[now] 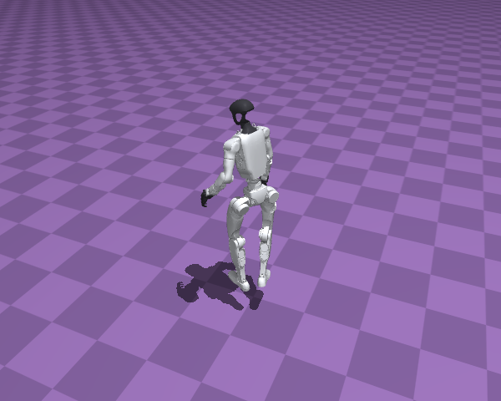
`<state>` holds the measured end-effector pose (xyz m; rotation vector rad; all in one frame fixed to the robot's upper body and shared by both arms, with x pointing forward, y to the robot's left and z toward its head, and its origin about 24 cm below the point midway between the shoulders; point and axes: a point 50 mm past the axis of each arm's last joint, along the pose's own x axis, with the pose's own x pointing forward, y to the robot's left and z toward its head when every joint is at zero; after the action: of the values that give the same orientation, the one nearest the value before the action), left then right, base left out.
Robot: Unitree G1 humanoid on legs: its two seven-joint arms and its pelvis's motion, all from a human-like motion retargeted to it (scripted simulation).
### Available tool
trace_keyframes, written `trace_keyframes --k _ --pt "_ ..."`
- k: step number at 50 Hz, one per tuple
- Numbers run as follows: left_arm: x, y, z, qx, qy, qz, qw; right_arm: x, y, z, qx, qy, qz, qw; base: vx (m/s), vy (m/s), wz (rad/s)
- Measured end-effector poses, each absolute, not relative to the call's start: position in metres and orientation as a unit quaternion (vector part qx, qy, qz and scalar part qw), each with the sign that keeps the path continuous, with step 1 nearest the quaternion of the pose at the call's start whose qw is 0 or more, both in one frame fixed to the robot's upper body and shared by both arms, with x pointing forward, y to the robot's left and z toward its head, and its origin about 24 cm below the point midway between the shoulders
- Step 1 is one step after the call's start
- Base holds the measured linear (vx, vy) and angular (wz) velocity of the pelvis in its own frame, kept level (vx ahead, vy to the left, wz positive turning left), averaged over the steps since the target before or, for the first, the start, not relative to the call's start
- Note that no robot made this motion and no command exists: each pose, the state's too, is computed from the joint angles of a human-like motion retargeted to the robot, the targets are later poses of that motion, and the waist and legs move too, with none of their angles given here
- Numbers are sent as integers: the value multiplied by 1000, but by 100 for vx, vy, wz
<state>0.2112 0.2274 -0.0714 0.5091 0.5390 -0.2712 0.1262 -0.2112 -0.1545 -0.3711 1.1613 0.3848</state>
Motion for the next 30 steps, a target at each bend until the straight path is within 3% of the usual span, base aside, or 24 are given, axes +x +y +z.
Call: trace_keyframes --k 12,30 --pt "231 287 -4 294 143 17 945 140 -225 -148 -157 535 135 819 -2 8 68" --pt "220 350 65 379 70 149 911 190 -234 -124 -174 472 112 857 0 13 59"
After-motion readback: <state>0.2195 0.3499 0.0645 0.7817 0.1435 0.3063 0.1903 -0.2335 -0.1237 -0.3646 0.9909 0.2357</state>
